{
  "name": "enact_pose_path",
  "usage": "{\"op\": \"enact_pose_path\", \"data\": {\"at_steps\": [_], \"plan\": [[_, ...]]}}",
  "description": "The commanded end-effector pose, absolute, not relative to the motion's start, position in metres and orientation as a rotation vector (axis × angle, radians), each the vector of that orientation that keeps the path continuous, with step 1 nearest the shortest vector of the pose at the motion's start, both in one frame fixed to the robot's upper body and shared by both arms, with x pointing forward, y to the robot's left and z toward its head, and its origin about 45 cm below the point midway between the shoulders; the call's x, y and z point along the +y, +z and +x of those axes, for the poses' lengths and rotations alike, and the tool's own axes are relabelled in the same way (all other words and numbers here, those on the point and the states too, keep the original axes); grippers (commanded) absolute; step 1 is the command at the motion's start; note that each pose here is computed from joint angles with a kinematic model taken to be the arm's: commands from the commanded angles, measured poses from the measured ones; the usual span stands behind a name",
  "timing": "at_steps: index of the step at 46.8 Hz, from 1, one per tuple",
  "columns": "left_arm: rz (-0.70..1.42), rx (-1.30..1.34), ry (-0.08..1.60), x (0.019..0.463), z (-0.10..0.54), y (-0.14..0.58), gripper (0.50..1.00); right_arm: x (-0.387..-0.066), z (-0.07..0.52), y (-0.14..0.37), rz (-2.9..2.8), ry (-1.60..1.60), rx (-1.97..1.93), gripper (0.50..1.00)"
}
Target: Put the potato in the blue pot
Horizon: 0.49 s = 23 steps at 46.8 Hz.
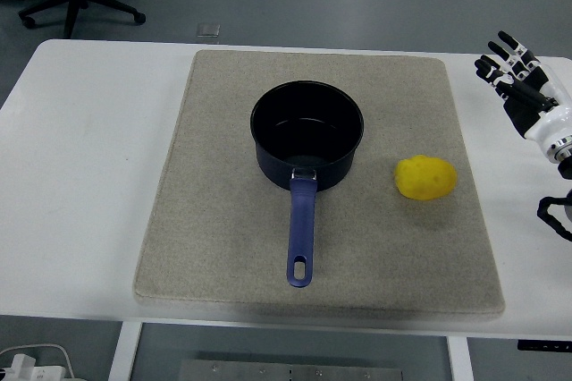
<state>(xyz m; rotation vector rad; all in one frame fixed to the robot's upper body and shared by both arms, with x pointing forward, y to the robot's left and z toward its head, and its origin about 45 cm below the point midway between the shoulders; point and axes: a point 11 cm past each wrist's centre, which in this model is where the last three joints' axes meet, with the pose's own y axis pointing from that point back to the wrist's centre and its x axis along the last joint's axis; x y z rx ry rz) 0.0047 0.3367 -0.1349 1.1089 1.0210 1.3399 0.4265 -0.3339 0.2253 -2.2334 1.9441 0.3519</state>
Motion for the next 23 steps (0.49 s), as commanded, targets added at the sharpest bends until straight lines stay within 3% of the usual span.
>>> {"op": "enact_pose_path", "data": {"at_steps": [1,23], "plan": [[1.108,1.02,1.341,0.3367,0.0049,-0.1348,0.994,-0.3328,0.4264,0.225,-2.234,0.356,1.94,0.928],[1.103,1.026,1.349,0.337,0.0014,-0.1348,0.994,-0.3336,0.4257,0.2244,-2.235,0.356,1.94,0.928]]}}
